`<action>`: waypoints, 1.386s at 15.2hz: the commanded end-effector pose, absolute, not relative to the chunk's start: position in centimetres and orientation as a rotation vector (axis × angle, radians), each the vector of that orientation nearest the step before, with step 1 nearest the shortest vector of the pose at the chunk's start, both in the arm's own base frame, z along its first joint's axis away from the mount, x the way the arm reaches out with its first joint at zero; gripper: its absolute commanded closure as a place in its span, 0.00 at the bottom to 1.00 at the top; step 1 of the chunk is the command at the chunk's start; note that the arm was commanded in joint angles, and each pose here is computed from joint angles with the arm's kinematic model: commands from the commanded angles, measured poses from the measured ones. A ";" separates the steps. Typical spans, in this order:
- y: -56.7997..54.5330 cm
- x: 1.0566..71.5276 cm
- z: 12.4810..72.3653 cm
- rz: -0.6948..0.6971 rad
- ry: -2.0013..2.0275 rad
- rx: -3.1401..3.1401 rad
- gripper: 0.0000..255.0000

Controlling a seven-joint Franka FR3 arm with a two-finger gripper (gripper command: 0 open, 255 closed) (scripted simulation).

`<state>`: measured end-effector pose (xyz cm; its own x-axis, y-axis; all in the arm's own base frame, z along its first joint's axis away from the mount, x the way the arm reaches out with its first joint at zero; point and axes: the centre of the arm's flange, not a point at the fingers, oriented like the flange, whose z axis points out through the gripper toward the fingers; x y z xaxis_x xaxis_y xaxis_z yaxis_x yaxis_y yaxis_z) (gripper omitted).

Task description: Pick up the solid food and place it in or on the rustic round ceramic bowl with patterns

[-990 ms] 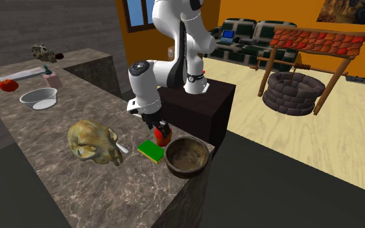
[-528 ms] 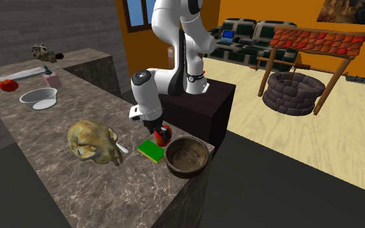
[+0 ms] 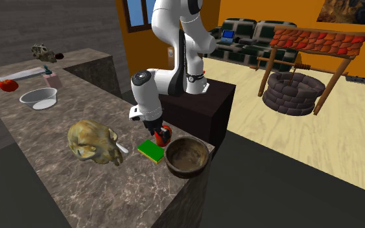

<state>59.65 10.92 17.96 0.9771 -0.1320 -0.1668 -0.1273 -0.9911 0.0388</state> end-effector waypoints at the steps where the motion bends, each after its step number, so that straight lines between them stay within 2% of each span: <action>1: 10.9 59.6 17.9 -0.267 -0.203 3.095 1.00; 8: 10.9 59.6 17.9 -0.267 -0.203 3.095 1.00; 21: 10.9 59.6 24.7 -0.267 -0.203 3.095 1.00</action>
